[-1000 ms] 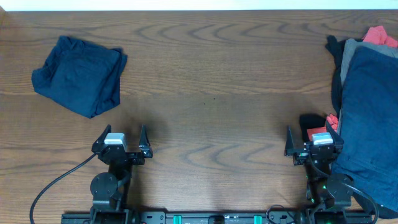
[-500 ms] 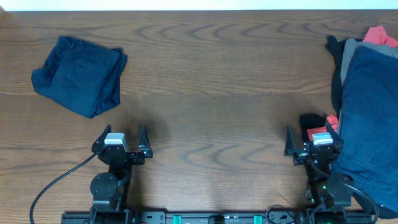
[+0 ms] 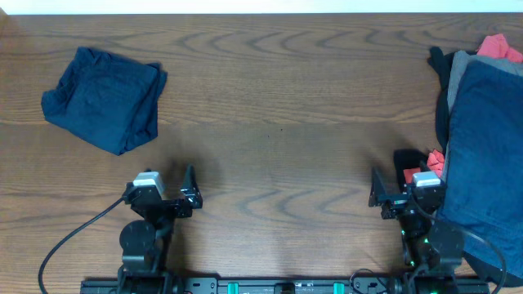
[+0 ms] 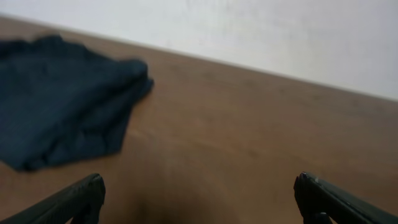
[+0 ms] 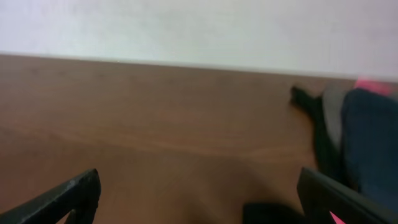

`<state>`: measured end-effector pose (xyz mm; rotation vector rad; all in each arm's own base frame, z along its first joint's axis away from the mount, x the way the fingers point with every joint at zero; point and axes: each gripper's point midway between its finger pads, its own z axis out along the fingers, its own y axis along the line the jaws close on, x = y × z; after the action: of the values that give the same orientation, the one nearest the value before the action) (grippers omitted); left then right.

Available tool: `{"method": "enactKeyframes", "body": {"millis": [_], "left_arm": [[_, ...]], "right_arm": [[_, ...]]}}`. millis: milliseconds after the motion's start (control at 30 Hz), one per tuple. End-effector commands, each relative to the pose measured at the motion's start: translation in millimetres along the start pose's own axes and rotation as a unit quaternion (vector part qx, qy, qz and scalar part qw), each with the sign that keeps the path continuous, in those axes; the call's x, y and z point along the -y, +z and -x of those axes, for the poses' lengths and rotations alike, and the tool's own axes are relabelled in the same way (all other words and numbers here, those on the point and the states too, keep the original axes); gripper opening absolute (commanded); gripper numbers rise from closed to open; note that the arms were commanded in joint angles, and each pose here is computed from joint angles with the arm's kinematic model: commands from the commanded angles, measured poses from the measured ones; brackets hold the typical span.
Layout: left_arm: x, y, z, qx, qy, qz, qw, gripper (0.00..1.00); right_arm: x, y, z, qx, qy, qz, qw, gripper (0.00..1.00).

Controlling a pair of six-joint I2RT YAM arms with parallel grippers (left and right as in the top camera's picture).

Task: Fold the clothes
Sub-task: 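Reach the right gripper into the clothes pile and grasp the navy shorts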

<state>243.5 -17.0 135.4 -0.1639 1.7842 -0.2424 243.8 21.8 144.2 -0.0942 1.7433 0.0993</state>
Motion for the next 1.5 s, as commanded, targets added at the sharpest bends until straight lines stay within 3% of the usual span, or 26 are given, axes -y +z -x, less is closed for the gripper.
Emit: {"method": "enactKeyframes", "body": {"millis": [0, 500, 800, 1000, 1067, 1133, 1267, 1467], "left_arm": [[11.2, -1.7, 2.1, -0.029, -0.021, -0.024, 0.999, 0.98], [31.5, -18.0, 56.6, -0.191, -0.033, 0.006, 0.981, 0.98], [31.3, -33.3, 54.1, -0.317, -0.036, 0.041, 0.947, 0.98], [30.5, -32.5, 51.1, -0.36, -0.024, 0.048, 0.931, 0.98], [30.2, -29.8, 50.4, -0.362, -0.024, 0.048, 0.93, 0.98], [30.3, -27.1, 51.2, -0.36, -0.024, 0.047, 0.931, 0.98], [30.5, -25.1, 52.8, -0.356, -0.023, 0.047, 0.933, 0.98], [30.0, -24.8, 53.0, -0.355, -0.023, 0.048, 0.933, 0.98]], "right_arm": [[-1.4, -5.8, 20.0, -0.009, 0.029, 0.004, 1.0, 0.99], [7.8, -8.0, 62.4, -0.202, 0.07, -0.031, 0.976, 0.99], [12.7, 3.9, 57.5, -0.374, 0.051, -0.036, 0.925, 0.99], [12.1, 29.7, 62.4, -0.402, 0.046, -0.021, 0.914, 0.99], [27.4, 37.3, 60.6, -0.401, 0.029, -0.058, 0.914, 0.99], [61.2, 40.2, 56.7, -0.401, 0.031, -0.157, 0.902, 0.99], [118.6, 33.3, 37.7, -0.421, 0.045, -0.31, 0.851, 0.99], [160.6, 35.3, -12.3, -0.474, 0.096, -0.377, 0.79, 0.98]]}}
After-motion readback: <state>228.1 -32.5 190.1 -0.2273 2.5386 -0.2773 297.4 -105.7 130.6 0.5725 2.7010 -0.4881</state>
